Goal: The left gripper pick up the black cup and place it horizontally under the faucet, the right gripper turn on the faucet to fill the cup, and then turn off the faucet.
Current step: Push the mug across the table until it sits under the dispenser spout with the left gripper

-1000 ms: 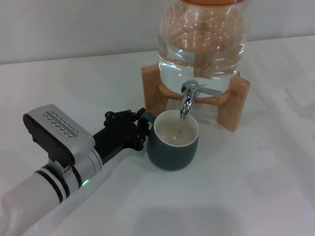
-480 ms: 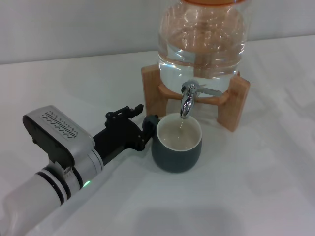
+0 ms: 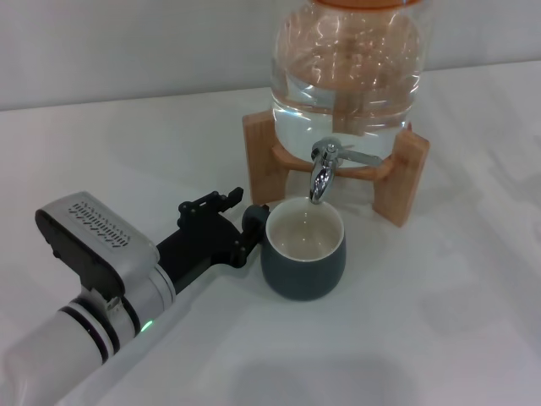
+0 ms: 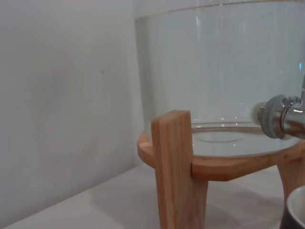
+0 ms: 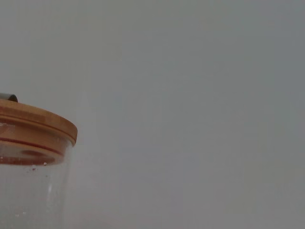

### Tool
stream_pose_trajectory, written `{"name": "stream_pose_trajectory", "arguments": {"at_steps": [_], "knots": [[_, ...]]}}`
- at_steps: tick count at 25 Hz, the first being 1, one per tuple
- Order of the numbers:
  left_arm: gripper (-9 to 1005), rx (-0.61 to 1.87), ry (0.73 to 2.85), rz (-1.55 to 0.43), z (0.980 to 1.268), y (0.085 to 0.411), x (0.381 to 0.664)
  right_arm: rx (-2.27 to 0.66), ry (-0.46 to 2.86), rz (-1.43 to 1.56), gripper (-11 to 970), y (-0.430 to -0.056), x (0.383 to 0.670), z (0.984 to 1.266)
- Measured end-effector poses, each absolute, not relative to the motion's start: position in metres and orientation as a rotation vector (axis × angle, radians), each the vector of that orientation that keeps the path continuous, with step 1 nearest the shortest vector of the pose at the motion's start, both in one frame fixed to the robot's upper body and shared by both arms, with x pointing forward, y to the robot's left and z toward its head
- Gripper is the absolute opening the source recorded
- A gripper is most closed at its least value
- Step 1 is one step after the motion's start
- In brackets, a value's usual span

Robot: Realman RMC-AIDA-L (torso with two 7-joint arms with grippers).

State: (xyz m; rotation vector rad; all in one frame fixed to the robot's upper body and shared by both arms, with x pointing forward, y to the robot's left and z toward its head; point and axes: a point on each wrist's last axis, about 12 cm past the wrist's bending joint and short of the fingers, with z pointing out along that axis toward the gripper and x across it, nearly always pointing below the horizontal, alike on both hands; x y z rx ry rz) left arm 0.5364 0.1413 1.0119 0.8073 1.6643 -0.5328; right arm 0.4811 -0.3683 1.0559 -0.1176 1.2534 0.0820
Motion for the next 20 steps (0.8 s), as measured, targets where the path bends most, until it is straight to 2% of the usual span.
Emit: {"name": "stream_pose_trajectory", "arguments": {"at_steps": [20], "knots": [[438,0.807,1.699,-0.517,1.0055,0.1480,0.5327,-0.123,1.242,0.093,868,-0.3673,0.4833,1.0585]]}}
